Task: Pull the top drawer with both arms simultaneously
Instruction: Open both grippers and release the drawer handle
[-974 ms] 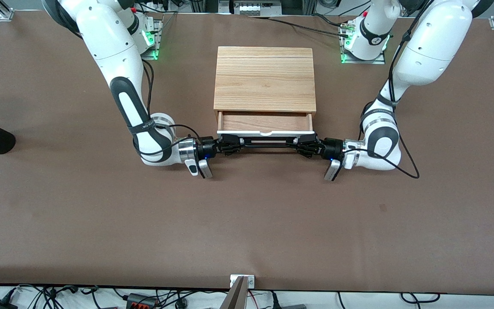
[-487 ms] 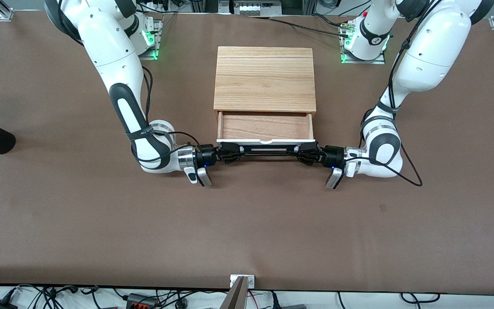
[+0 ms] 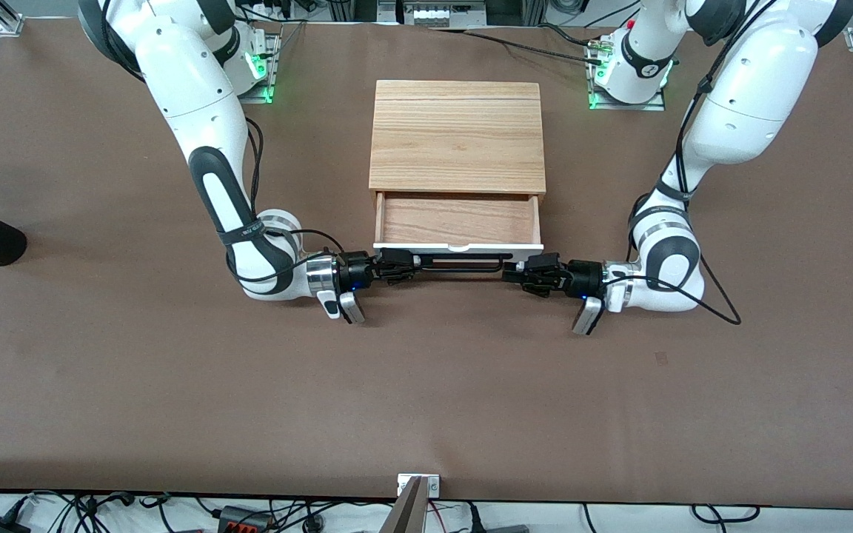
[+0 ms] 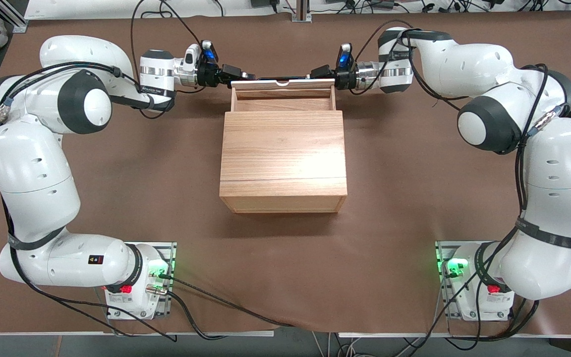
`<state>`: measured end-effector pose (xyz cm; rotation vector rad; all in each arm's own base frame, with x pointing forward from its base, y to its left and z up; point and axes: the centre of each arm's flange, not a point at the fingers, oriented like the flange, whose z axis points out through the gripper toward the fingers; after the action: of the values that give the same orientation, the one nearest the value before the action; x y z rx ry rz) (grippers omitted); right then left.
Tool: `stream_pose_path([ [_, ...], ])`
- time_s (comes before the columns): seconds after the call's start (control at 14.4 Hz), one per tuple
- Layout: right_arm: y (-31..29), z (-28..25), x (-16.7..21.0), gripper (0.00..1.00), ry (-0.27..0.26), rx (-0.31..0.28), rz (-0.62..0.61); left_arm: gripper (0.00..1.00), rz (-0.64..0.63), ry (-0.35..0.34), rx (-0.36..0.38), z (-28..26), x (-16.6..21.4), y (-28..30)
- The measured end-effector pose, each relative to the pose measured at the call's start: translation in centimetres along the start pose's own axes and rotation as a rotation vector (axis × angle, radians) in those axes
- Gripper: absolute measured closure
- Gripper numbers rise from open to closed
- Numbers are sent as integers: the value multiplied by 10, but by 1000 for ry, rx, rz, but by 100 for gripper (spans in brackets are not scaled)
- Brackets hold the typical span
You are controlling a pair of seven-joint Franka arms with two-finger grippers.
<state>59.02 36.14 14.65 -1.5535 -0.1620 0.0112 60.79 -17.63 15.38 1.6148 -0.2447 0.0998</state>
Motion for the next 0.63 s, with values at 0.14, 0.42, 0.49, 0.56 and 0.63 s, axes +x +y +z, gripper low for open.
stream_pose_path([
  [0.14,0,0,0,58,3,2,7,33,-3,9,0,-6,-1,-4],
  [0.42,-3,2,3,16,3,7,3,0,1,9,0,-6,0,-4],
  [0.49,-5,2,5,4,3,8,1,0,5,9,0,-6,1,-3],
  [0.56,-7,2,7,0,4,10,-1,0,12,8,1,-6,4,-2],
  [0.63,-8,2,8,0,5,11,-1,0,21,1,8,-9,7,1],
])
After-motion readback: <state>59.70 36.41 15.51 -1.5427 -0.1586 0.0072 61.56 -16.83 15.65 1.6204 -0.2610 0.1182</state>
